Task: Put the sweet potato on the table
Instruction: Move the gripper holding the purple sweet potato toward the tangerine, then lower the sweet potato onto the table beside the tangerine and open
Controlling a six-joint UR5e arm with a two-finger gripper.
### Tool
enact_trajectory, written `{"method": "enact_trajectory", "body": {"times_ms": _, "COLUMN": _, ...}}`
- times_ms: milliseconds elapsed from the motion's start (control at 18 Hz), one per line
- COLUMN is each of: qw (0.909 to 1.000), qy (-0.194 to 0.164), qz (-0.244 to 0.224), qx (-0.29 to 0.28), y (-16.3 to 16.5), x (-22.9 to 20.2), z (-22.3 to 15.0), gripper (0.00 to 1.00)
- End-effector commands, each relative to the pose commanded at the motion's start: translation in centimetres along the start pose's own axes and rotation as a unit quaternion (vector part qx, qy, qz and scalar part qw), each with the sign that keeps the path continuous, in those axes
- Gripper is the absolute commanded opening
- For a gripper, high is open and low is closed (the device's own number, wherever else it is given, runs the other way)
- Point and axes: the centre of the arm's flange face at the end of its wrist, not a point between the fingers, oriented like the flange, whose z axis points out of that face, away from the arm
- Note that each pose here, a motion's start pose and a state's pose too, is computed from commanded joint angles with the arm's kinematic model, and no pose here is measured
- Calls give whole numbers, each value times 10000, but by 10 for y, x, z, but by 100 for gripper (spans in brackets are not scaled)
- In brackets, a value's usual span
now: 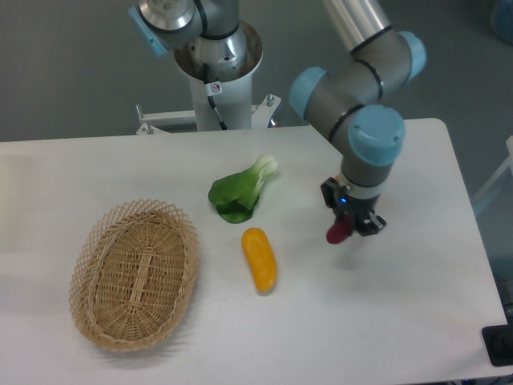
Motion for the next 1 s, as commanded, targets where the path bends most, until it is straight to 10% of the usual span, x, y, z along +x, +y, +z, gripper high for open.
{"method": "enact_trajectory", "body": {"times_ms": 444, "qw": 9995, "qy": 321, "qz": 41, "qx": -20, "y": -9, "x": 36, "z": 23, "gripper": 28}}
{"method": "enact_trajectory", "body": {"times_ms": 778, "qw": 9995, "qy": 306, "qz": 64, "qx": -6, "y": -14, "x": 34, "z": 24, "gripper": 91}}
{"method": "enact_trajectory", "body": {"times_ms": 1000, "qw": 9999, "qy": 132, "qz": 62, "qx": 21, "y": -15, "x": 22, "z": 10, "gripper": 100}}
